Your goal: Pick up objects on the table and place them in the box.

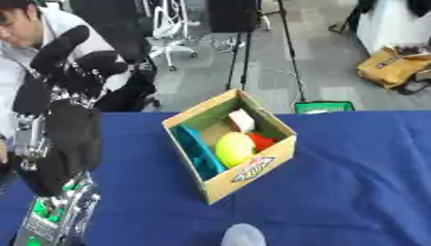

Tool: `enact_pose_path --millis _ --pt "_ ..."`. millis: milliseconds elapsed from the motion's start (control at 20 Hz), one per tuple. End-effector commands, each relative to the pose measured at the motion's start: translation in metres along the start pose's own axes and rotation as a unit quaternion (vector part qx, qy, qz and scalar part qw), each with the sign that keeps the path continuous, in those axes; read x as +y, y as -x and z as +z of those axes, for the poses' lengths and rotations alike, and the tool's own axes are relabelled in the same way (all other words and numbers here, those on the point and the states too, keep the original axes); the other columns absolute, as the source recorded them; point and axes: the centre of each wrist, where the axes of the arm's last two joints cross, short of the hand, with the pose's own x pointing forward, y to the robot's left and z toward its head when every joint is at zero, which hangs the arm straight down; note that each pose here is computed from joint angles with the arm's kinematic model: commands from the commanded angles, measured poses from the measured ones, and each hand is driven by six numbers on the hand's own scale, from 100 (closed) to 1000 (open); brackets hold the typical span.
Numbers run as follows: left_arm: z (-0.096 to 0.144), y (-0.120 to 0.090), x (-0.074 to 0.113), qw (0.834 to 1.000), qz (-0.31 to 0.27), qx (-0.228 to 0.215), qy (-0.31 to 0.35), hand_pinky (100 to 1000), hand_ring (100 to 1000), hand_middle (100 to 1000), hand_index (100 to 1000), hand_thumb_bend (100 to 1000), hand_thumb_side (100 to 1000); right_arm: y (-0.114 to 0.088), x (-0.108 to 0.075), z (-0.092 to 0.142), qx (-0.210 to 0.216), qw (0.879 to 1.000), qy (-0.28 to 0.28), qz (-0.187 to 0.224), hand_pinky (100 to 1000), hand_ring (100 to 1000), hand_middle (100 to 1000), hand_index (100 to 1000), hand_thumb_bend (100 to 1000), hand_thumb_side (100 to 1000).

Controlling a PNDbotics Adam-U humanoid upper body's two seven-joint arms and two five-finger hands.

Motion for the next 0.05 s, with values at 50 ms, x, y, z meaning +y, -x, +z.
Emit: enact_pose_path --millis 50 --pt "-0.0063 -0.0038 -0.0001 1.0 0.001 -0.015 0.003 740 743 818 844 100 756 0.0003 -0.0032 -0.0082 -0.027 0.999 0.034 -0.015 731 771 634 724 100 1000"
